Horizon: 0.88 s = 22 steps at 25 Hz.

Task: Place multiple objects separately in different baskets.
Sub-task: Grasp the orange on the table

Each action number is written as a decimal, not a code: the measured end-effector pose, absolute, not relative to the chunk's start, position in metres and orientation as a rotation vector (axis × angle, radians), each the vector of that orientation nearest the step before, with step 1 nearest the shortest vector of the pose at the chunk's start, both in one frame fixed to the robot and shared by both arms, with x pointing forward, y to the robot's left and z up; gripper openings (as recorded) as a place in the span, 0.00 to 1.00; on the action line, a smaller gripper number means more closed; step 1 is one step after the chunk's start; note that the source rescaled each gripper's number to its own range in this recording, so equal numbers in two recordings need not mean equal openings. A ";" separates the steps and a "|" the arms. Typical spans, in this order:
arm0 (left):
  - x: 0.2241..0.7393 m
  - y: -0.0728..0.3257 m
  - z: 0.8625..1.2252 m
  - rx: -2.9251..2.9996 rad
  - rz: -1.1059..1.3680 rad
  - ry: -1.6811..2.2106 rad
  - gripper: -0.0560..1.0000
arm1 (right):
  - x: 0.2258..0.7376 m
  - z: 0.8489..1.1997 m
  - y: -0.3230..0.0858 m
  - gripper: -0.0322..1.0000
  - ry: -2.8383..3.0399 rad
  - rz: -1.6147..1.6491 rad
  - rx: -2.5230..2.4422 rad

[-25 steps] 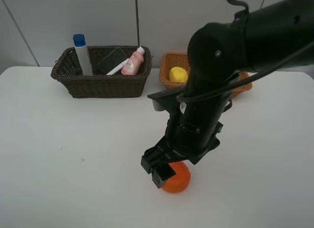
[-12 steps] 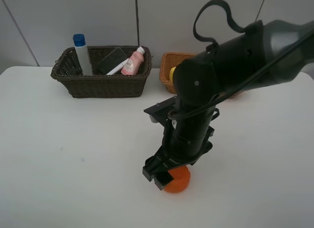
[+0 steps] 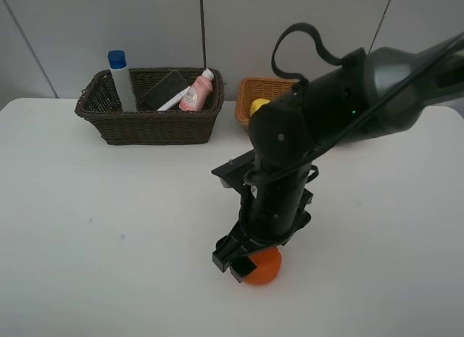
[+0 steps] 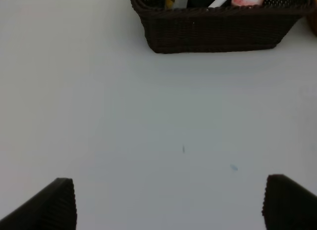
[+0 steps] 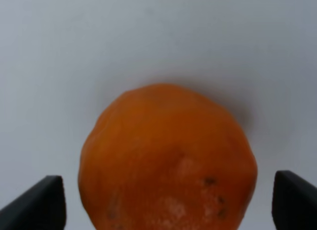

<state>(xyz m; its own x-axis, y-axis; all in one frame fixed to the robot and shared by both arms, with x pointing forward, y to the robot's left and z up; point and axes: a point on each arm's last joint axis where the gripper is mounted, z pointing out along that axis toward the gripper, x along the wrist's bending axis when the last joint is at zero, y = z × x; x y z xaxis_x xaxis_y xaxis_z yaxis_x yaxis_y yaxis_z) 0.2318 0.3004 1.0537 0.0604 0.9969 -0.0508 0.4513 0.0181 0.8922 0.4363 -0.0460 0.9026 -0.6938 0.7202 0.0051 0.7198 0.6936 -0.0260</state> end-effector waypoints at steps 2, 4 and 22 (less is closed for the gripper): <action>0.232 0.300 1.054 1.547 0.871 1.502 0.99 | 0.437 0.900 -0.045 0.99 -2.879 0.025 -1.224; 0.232 0.300 1.054 1.547 0.871 1.502 0.99 | 0.438 0.898 -0.044 0.99 -2.881 0.013 -1.225; 0.232 0.300 1.054 1.547 0.871 1.502 0.99 | 0.436 0.878 -0.036 0.96 -2.828 -0.021 -1.183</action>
<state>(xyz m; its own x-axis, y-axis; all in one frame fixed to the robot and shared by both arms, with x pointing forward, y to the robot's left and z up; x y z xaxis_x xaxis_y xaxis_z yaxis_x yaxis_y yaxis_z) 0.2318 0.3004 1.0537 0.0604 0.9969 -0.0508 0.4513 0.0181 0.8922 0.4364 -0.0358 0.8780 -0.6998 0.7103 0.0756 0.7114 0.7026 -0.0170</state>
